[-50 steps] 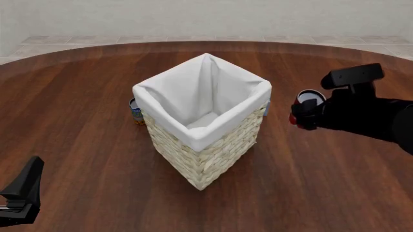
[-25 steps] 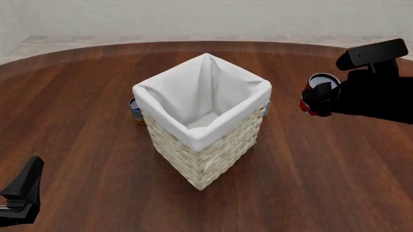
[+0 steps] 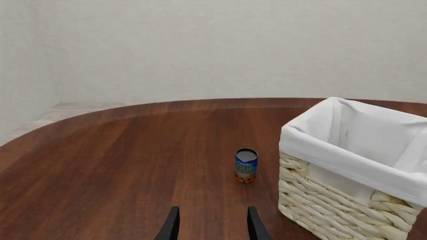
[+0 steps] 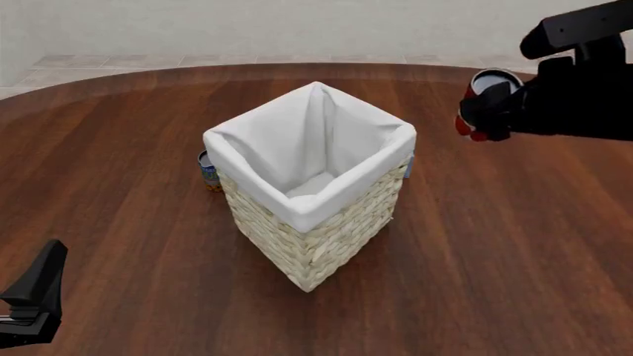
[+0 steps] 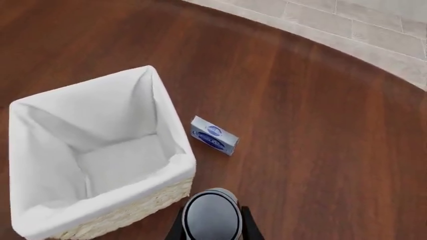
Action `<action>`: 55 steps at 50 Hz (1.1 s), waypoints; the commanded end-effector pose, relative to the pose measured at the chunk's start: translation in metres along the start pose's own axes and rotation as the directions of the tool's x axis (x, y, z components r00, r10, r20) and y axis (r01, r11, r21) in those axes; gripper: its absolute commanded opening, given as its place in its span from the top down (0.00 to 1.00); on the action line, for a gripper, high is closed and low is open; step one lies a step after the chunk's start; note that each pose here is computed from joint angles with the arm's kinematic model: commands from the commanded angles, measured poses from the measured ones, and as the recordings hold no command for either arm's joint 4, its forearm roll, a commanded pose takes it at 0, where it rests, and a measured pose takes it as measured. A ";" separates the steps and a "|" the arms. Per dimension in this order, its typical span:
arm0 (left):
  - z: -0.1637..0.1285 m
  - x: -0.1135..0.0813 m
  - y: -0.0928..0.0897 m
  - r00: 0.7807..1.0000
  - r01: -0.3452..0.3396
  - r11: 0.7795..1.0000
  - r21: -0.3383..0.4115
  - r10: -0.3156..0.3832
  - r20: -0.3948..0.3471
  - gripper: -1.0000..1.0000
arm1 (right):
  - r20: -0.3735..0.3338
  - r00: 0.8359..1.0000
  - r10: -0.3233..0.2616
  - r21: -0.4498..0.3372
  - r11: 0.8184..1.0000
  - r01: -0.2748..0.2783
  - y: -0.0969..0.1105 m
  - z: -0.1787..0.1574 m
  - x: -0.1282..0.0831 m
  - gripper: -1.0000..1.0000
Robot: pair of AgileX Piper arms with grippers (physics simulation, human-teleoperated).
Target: Pick up the tomato sauce, and put it in the basket.
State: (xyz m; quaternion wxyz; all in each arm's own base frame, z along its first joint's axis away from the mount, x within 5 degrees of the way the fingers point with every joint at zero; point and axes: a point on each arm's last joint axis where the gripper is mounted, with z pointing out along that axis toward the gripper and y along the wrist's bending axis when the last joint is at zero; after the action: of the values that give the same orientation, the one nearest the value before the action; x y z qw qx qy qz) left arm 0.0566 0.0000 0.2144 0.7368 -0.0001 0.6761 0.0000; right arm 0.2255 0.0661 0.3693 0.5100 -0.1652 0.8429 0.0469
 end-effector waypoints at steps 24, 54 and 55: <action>0.000 0.000 0.000 1.000 0.000 1.000 0.000 0.000 0.000 0.00 | 0.091 0.992 -0.088 -0.080 0.992 0.096 0.022 0.000 -0.055 1.00; 0.000 0.000 0.000 1.000 0.000 1.000 0.000 0.000 0.000 0.00 | 0.153 0.973 -0.175 -0.161 0.967 0.199 0.057 0.029 -0.085 1.00; 0.000 0.000 0.000 1.000 0.000 1.000 0.000 0.000 0.000 0.00 | 0.155 0.972 -0.175 -0.164 0.966 0.200 0.058 0.029 -0.085 1.00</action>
State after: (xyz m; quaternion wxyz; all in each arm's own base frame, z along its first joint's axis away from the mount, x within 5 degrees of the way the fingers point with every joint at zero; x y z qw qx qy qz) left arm 0.0566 0.0000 0.2144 0.7368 -0.0001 0.6761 0.0000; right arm 0.2623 0.1338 0.4223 0.5484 -0.2786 0.7851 0.0722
